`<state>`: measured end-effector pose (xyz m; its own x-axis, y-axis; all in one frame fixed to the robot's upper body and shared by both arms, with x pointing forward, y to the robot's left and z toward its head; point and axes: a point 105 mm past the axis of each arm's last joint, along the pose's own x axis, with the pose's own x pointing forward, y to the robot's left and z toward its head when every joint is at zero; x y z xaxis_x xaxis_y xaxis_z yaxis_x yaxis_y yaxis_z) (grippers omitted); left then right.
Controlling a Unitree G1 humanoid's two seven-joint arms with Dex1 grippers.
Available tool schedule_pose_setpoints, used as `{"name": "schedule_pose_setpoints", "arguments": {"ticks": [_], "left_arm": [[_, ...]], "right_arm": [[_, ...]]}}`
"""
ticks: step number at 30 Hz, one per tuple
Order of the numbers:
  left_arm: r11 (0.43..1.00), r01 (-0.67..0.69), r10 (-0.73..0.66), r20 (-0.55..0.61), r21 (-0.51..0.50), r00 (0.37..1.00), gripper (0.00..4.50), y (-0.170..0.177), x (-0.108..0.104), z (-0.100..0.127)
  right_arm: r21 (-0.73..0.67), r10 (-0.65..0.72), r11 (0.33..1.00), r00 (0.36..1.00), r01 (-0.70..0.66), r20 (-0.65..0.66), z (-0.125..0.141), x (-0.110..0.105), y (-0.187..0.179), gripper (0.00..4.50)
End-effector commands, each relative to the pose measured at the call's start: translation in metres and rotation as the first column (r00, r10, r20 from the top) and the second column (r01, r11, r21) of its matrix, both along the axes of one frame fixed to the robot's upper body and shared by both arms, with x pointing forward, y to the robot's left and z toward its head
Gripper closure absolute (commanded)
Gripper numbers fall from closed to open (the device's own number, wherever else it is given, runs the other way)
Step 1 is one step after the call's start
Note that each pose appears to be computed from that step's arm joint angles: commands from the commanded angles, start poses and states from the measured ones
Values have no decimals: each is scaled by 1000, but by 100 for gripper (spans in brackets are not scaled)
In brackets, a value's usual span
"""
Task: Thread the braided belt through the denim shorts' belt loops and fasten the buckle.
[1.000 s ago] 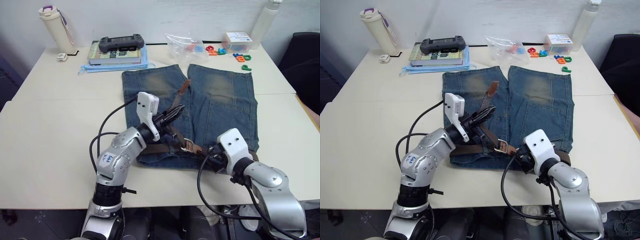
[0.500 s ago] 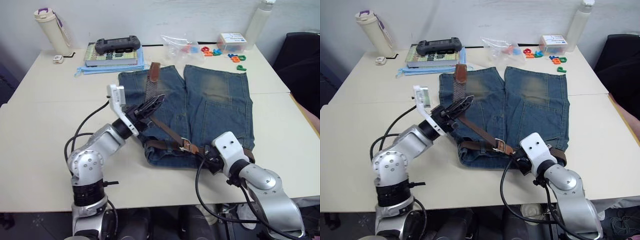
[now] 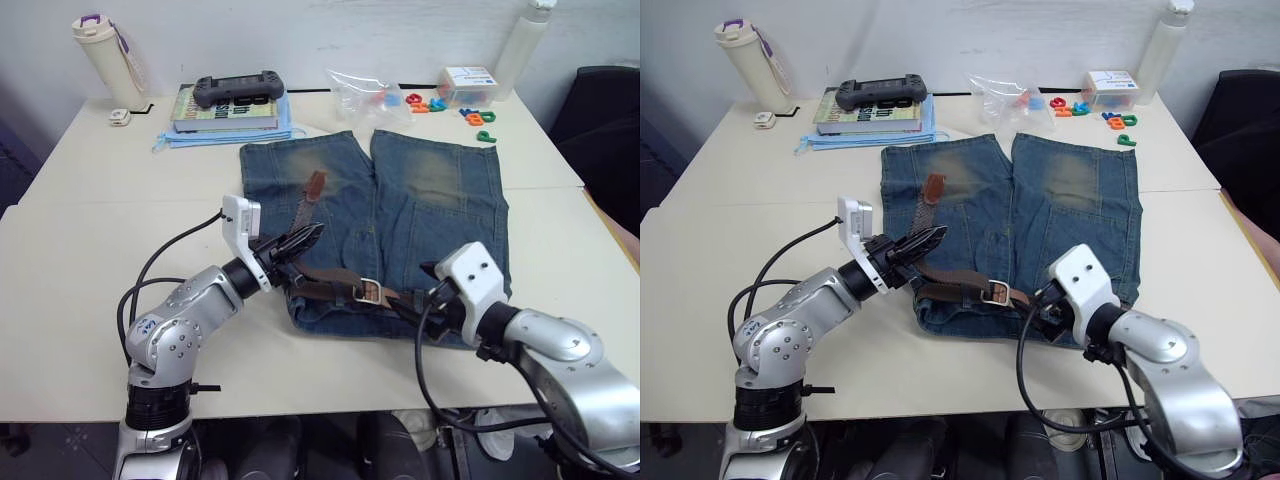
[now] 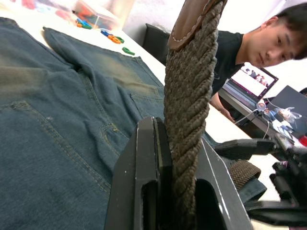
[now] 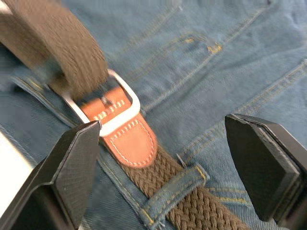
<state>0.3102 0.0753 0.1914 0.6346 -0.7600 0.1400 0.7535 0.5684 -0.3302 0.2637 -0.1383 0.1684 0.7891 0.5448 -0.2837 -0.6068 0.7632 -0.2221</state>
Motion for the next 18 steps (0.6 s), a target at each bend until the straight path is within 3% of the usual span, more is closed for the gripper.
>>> {"name": "schedule_pose_setpoints", "arguments": {"ticks": [1,4,9,18], "left_arm": [[1000,18,-18,50,-8,999,450,0,-5,9],[1000,15,-15,49,10,999,450,10,-7,7],[997,-39,34,59,73,998,450,34,-5,5],[992,-38,30,65,120,997,450,41,-12,10]], "right_arm": [[47,26,998,996,-30,83,25,-6,7,64],[73,26,997,998,-31,62,25,-3,14,177],[57,24,998,1000,-24,9,12,0,26,431],[66,22,998,1000,-20,-21,-2,-4,49,442]]}}
